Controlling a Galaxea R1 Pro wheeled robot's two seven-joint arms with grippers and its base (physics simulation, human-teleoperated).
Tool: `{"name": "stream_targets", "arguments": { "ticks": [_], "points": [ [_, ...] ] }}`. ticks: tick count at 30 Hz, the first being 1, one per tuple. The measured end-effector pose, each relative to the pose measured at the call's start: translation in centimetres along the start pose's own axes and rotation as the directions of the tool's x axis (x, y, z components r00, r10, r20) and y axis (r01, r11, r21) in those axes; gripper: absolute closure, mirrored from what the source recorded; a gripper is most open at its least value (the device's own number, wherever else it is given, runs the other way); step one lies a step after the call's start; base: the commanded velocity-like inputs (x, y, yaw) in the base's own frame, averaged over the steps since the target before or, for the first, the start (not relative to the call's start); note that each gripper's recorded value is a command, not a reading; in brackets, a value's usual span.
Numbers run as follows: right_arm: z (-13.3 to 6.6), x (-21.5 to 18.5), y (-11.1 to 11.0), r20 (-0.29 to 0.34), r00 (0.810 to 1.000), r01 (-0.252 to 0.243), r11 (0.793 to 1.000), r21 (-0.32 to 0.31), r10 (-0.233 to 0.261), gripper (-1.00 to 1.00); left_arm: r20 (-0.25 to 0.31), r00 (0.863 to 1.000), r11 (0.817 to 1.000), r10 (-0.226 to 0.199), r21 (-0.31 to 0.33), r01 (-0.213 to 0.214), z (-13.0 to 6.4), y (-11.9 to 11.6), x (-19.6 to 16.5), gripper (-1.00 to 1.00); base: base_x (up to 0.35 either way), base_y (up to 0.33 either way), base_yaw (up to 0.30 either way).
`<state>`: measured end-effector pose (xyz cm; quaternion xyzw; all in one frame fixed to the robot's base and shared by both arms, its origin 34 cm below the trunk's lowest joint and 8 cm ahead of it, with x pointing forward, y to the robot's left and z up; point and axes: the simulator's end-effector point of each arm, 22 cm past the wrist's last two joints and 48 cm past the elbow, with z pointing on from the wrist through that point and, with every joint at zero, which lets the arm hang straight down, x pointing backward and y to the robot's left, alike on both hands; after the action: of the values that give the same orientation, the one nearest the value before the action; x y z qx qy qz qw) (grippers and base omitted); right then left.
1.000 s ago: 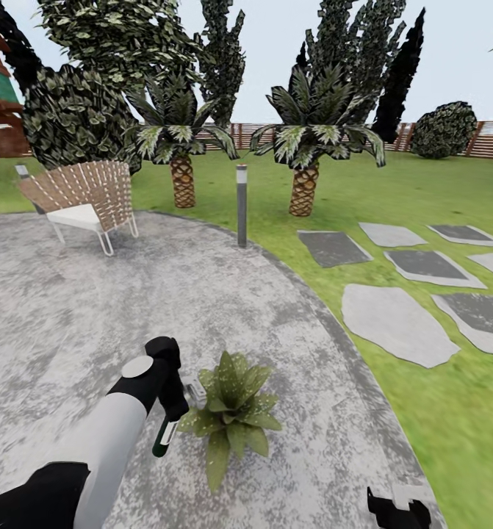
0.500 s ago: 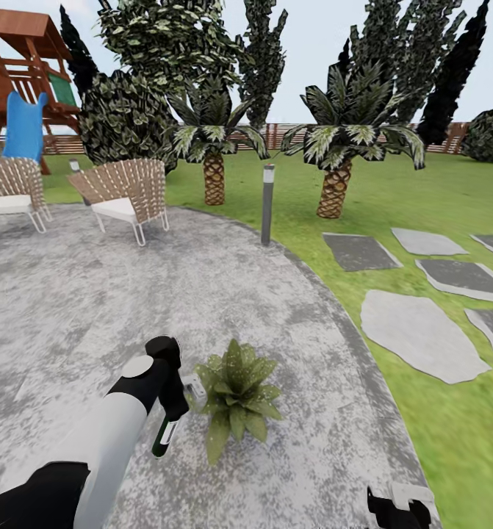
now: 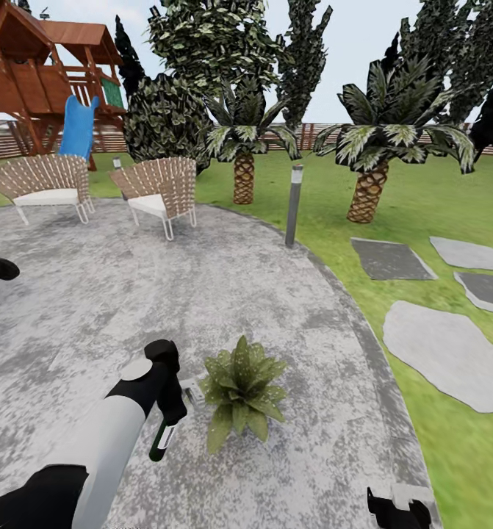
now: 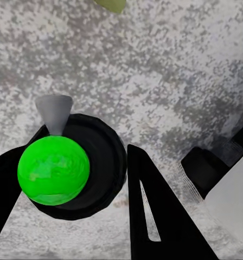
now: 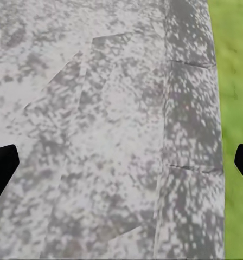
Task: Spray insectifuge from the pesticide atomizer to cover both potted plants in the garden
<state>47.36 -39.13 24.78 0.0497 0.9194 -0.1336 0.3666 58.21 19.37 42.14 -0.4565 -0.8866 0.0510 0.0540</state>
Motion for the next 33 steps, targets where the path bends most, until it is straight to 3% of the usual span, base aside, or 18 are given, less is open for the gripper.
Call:
{"name": "stream_targets", "arguments": {
  "ticks": [11,25,27,30,33],
  "points": [
    [0.0,-0.1,-0.3,0.001,1.0,0.002,1.0,0.003,-0.002,-1.0,-0.004,1.0,1.0,-0.003,-0.004,0.003,0.6,0.0,0.3,1.0,0.174,-0.23,0.043],
    [0.1,-0.1,-0.4,0.001,1.0,0.002,1.0,0.005,-0.002,-1.0,-0.012,1.0,1.0,-0.011,-0.015,0.011,0.8,0.5,1.0,1.0,-0.069,-0.06,0.014],
    [0.1,-0.1,-0.4,0.002,1.0,0.002,1.0,0.005,-0.002,-1.0,-0.019,1.0,1.0,-0.014,-0.011,0.014,1.7,0.1,1.5,1.0,0.0,0.0,0.22],
    [0.1,0.0,-0.3,0.0,1.0,0.002,1.0,0.003,-0.002,-1.0,-0.048,0.999,1.0,-0.017,-0.024,0.015,4.6,-0.9,3.2,1.0,0.0,0.0,0.264],
    [0.0,0.0,-0.2,0.0,1.0,0.001,1.0,0.002,-0.001,-1.0,-0.053,0.998,1.0,-0.015,-0.028,0.014,5.6,-1.4,3.5,1.0,0.0,0.0,0.274]
  ]
}}
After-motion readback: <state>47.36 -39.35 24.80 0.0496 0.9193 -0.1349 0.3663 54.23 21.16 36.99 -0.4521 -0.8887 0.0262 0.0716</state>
